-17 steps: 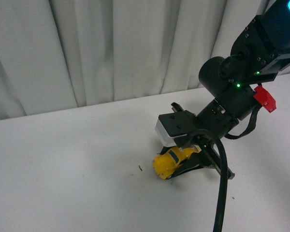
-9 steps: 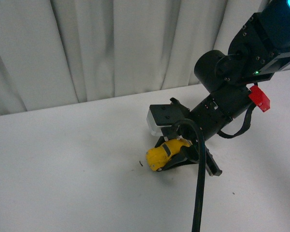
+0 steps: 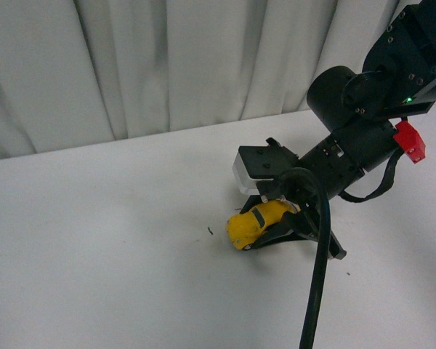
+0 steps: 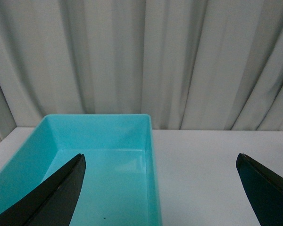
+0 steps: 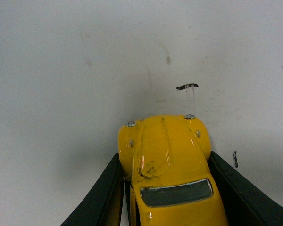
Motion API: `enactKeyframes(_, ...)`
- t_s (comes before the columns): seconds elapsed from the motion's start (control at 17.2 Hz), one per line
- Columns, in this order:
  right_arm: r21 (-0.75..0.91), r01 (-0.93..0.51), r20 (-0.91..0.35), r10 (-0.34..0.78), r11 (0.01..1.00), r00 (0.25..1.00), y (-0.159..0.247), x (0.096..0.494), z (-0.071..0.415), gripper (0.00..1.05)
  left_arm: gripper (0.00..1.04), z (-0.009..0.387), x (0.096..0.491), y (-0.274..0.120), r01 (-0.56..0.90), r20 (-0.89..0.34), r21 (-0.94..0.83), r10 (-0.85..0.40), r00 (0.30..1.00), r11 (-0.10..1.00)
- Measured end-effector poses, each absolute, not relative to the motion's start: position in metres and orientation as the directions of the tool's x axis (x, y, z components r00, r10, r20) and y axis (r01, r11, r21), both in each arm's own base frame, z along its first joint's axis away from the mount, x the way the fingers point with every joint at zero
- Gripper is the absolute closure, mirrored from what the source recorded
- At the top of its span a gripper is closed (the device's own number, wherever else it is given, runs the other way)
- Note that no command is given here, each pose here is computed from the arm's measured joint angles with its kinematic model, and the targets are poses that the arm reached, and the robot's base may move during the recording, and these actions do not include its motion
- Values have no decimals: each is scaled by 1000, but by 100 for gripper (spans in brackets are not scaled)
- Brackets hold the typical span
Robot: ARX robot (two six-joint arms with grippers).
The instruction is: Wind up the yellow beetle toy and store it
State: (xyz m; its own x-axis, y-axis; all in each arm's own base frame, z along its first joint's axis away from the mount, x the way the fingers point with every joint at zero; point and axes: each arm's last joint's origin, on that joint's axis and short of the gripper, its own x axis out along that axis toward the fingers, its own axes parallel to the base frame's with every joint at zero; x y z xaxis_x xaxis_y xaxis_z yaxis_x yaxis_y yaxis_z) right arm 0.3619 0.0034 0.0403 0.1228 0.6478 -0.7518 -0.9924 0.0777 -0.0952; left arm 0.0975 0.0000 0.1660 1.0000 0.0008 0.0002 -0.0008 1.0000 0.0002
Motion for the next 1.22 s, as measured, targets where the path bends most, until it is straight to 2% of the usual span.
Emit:
enactKeyframes(0.17,-95,-991,-742,656,99,137,-8,354,37,59,7,166,97,0,0,0,0,0,1000,1000)
enactKeyframes(0.41,-100,-979,-719,667,176,193,-66,296,24,59,7,166,97,0,0,0,0,0,1000,1000)
enactKeyframes(0.87,-50,-968,-713,670,247,208,-92,268,23,59,7,166,97,0,0,0,0,0,1000,1000)
enactKeyframes(1.22,10,-970,-718,676,243,163,-87,262,23,9,7,166,97,0,0,1,0,0,1000,1000)
